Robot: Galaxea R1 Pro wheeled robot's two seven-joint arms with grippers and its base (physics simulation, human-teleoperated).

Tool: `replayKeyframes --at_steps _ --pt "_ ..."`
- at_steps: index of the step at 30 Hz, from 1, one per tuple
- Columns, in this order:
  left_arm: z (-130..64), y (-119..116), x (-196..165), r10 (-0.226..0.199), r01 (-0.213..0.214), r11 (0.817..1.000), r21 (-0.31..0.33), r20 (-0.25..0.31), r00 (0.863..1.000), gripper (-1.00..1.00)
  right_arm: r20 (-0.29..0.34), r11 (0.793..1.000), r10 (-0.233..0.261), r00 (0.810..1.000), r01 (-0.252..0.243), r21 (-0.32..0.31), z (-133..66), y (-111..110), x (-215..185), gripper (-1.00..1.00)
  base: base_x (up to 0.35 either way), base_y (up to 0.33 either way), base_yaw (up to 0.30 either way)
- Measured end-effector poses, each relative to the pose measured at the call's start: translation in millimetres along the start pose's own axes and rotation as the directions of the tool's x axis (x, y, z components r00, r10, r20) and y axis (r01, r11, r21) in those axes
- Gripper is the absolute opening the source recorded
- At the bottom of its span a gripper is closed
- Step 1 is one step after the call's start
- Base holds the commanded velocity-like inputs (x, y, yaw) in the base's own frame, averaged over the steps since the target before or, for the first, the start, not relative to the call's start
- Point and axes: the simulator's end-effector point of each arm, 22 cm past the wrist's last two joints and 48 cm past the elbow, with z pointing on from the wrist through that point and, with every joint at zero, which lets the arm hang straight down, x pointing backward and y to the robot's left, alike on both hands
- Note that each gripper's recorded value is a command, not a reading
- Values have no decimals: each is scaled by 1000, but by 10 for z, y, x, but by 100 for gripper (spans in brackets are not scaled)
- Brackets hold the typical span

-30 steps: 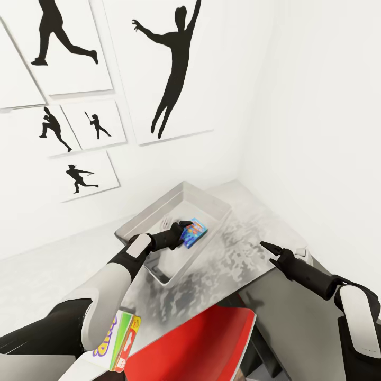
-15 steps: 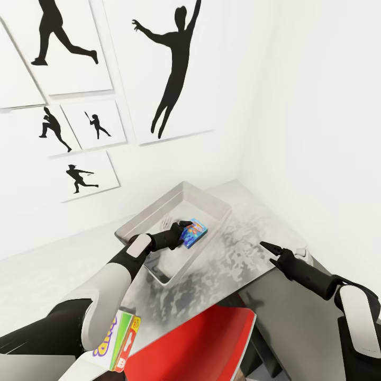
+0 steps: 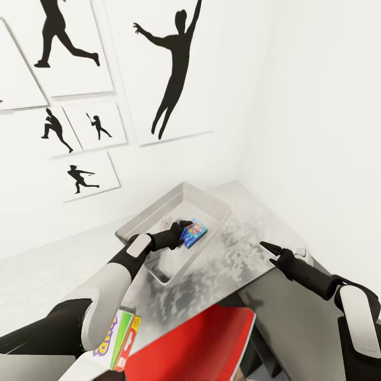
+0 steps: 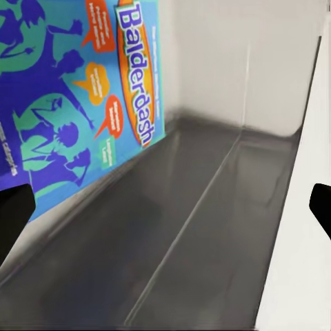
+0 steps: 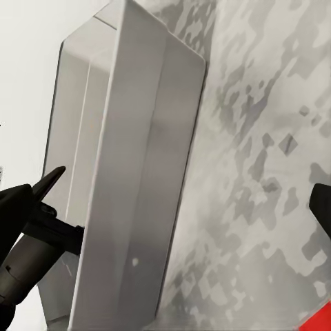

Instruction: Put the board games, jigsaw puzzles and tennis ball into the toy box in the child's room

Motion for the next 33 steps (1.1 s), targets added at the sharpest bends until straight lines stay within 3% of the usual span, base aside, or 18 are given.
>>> replayKeyframes --at_steps 14,33 --pt "-155 -543 -272 77 -82 993 81 64 995 100 11 1000 -9 1000 10 -15 -51 100 -40 100 -61 0 0" --pt "-264 -771 -300 101 -109 988 106 81 992 100 26 999 -23 999 24 -37 -122 241 -93 100 -1 0 0"
